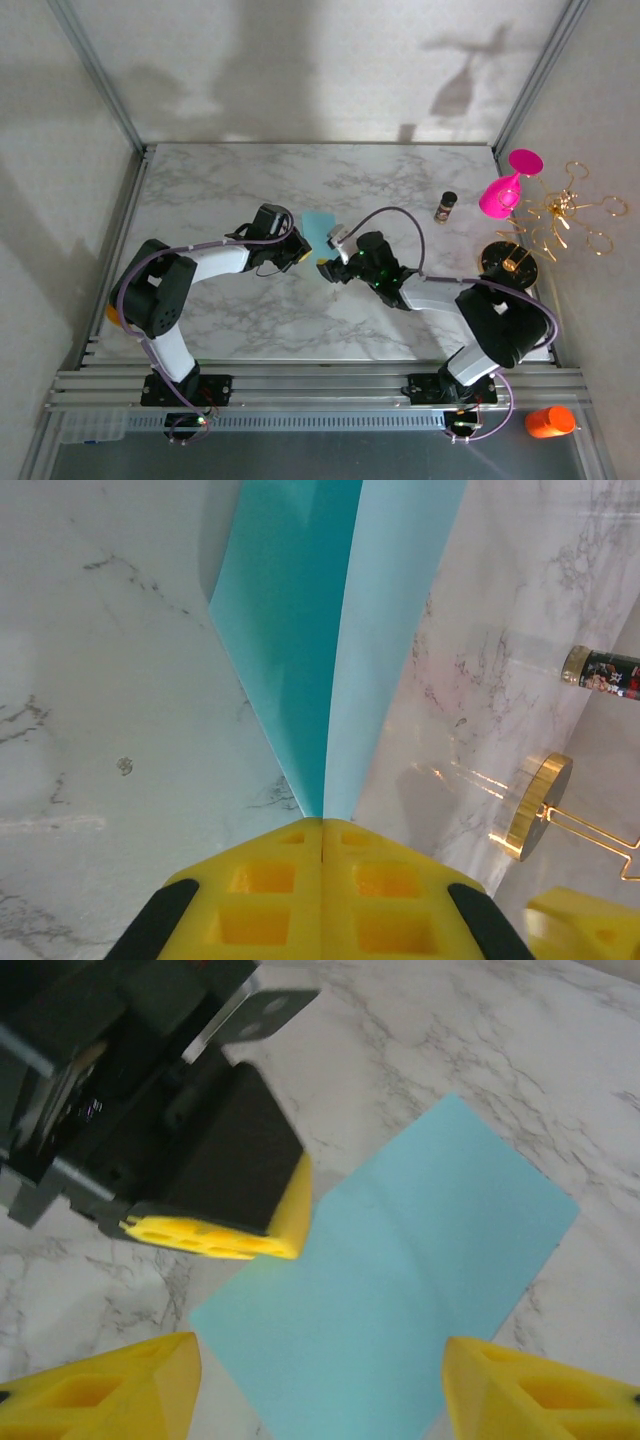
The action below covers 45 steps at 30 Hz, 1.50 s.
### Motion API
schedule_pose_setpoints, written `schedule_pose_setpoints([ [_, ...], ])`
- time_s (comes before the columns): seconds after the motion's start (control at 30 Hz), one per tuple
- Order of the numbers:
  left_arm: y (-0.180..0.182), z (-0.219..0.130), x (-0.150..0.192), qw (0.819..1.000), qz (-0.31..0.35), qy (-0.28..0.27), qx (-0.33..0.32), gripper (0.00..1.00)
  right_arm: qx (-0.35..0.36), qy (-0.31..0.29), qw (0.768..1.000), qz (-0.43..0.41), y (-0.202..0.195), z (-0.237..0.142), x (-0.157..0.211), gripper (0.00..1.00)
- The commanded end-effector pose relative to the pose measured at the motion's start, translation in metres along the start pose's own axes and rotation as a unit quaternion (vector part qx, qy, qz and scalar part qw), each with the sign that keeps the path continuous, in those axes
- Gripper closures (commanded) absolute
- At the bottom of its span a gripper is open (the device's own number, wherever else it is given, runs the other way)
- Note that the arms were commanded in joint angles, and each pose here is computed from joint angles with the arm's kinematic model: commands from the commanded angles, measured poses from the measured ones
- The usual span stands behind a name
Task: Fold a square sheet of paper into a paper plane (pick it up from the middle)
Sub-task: Third fold the triangle at the center of the table.
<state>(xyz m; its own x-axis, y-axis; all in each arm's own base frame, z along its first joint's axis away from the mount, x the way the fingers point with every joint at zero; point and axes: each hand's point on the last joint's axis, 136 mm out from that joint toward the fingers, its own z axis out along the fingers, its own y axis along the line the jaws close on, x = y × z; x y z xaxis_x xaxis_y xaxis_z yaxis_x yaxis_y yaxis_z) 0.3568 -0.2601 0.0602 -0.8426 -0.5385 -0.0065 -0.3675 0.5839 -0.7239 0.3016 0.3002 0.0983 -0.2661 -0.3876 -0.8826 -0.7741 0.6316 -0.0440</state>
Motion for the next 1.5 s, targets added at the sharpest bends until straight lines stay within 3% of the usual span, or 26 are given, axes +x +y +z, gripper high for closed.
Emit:
schedule_pose_setpoints([
  [0.0, -0.005, -0.005, -0.002, 1.0, -0.005, -0.001, 0.004, 1.0, 0.037, -0.012, 0.998, -0.058, -0.005, 0.007, -0.004, 0.35],
  [0.53, -0.004, -0.004, -0.002, 1.0, -0.006, 0.001, 0.002, 1.0, 0.043, -0.007, 0.993, -0.112, 0.01, 0.034, 0.012, 0.35],
  [1.03, -0.001, -0.005, 0.0, 1.0, -0.007, 0.004, -0.002, 1.0, 0.029, -0.009, 0.992, -0.122, 0.019, 0.041, 0.011, 0.68],
  [1.13, 0.003, -0.01, -0.006, 1.0, -0.006, -0.006, -0.01, 0.92, 0.02, -0.001, 0.993, -0.117, 0.022, 0.041, 0.015, 0.82],
  [1.23, 0.008, -0.024, -0.023, 0.999, -0.007, -0.04, -0.026, 0.78, -0.004, 0.014, 0.994, -0.109, 0.03, 0.039, 0.023, 0.92],
  [1.33, 0.011, -0.04, -0.038, 0.996, 0.002, -0.076, -0.043, 0.69, -0.046, 0.031, 0.994, -0.092, 0.044, 0.035, 0.03, 0.94],
  [1.47, 0.002, -0.043, -0.044, 0.995, 0.025, -0.084, -0.038, 0.67, -0.109, 0.052, 0.992, -0.046, 0.066, 0.03, 0.036, 0.95],
])
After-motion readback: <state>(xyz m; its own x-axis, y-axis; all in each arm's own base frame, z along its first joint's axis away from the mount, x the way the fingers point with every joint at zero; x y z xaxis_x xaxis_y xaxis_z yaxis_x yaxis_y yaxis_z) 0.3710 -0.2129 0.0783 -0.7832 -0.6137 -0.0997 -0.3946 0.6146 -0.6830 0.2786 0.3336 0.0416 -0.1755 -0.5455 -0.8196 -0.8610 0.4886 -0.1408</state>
